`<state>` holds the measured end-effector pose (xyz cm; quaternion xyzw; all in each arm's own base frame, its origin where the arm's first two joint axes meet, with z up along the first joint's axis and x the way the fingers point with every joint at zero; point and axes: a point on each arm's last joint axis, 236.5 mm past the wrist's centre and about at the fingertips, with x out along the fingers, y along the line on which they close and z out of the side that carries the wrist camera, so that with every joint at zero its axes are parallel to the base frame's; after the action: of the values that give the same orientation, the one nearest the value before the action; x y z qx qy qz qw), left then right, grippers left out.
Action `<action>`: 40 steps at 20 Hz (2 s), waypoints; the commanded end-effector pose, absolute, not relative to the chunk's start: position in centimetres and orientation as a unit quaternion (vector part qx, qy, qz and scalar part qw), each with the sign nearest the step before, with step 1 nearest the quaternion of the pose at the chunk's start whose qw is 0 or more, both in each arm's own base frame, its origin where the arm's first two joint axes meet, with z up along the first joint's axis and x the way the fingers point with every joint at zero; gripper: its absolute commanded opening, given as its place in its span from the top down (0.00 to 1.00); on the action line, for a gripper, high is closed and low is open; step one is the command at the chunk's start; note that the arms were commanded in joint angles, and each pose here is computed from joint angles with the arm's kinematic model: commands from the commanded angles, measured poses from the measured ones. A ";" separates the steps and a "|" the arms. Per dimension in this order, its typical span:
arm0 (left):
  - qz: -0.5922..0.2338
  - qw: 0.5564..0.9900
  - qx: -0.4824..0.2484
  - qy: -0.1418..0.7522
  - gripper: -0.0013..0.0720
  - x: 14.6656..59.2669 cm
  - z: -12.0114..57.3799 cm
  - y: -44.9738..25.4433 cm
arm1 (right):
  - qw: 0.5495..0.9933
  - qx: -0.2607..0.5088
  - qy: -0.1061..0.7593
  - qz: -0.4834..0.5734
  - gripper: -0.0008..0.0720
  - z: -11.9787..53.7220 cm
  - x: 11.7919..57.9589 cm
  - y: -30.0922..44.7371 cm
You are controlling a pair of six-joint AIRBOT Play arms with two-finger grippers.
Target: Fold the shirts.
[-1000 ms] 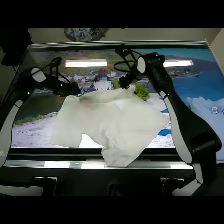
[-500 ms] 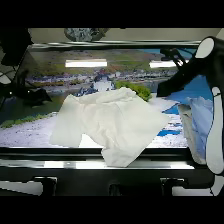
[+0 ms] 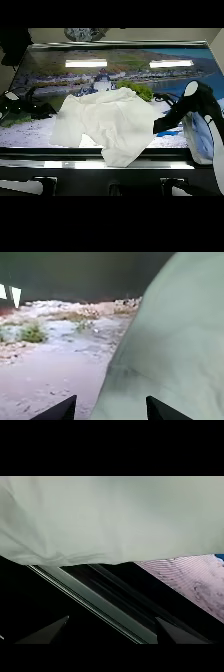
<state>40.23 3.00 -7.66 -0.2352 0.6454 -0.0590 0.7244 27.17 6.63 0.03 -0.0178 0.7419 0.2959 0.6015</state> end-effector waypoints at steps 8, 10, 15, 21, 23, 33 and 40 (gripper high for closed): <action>-0.094 0.728 -0.235 0.637 0.77 41.8 -10.2 0.0 | 0.569 0.015 0.767 0.296 0.04 -4.4 19.8 7.5; -0.095 0.729 -0.236 0.635 0.94 41.9 -10.1 -0.2 | 0.567 0.037 0.769 0.294 0.02 -5.7 18.5 8.2; -0.103 0.730 -0.233 0.634 0.94 41.6 -8.9 -0.4 | 0.610 0.152 0.720 0.296 0.02 -8.6 19.3 13.4; -0.114 0.727 -0.230 0.637 0.94 40.9 -7.5 -0.8 | 0.664 0.153 0.693 0.238 0.02 -11.5 21.8 17.4; -0.115 0.731 -0.228 0.633 0.94 40.9 -6.9 -0.8 | 0.656 0.169 0.695 0.243 0.20 -11.7 21.6 18.6; -0.101 0.962 -0.174 0.183 0.94 45.7 30.2 0.5 | 0.883 -0.278 0.337 0.174 0.93 18.8 39.8 8.1; -0.091 0.970 -0.118 -0.193 0.94 24.7 56.5 -2.2 | 0.967 -0.248 0.062 -0.008 0.93 47.3 29.8 0.4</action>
<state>33.48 -0.96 49.44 -0.1233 -0.0724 -0.0914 0.9855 35.30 4.17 40.27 -0.2590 0.1257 0.0618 0.9557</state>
